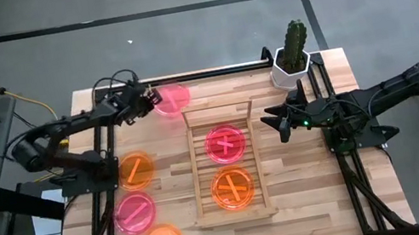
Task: Place and stack plates onto a shelf
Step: Stack the pink plate on top of the pink plate on the shelf
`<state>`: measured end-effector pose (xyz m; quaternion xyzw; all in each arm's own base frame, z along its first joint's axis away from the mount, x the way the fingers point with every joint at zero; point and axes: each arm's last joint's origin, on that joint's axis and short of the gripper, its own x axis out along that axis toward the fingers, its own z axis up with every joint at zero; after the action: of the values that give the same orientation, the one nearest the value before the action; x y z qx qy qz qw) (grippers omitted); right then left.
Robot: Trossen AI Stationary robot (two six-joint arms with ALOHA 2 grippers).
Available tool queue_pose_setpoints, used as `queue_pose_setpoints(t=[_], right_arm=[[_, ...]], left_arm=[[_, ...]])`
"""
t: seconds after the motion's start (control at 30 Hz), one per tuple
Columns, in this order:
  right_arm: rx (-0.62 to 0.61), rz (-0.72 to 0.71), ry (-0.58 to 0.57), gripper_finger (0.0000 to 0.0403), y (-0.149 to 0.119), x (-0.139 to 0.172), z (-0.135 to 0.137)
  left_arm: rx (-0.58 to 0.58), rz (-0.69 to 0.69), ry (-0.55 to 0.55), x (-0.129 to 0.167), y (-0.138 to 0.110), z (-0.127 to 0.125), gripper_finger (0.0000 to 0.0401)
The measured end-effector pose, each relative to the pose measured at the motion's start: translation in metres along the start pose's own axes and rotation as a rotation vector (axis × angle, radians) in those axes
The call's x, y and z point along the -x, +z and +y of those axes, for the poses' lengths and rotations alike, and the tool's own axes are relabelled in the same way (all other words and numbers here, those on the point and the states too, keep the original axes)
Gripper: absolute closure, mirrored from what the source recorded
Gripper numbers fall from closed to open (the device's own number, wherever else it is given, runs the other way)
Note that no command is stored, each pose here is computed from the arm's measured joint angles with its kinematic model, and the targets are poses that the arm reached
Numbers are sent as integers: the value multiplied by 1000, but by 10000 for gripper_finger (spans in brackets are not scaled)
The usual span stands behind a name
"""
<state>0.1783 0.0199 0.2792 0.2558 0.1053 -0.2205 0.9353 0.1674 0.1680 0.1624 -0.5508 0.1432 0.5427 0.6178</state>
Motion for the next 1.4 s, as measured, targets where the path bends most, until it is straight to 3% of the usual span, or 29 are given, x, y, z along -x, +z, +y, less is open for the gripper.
queue_pose_setpoints(t=[0.37,0.6,0.8,1.1,1.23,1.4], right_arm=[[-5,1,0,208,0,0,0],[-7,1,0,208,0,0,0],[-7,1,0,208,0,0,0],[-22,1,-1,208,0,0,0],[-23,7,-5,208,-1,0,-1],[-19,10,-8,208,-1,0,-1]], left_arm=[[19,-216,-359,94,23,-8,401],[-75,-242,-669,161,10,-17,401],[-162,-137,-806,196,-15,-40,401],[-360,81,-699,184,-112,-76,401],[-421,153,-601,168,-157,-74,401],[-445,191,-400,135,-193,-64,401]])
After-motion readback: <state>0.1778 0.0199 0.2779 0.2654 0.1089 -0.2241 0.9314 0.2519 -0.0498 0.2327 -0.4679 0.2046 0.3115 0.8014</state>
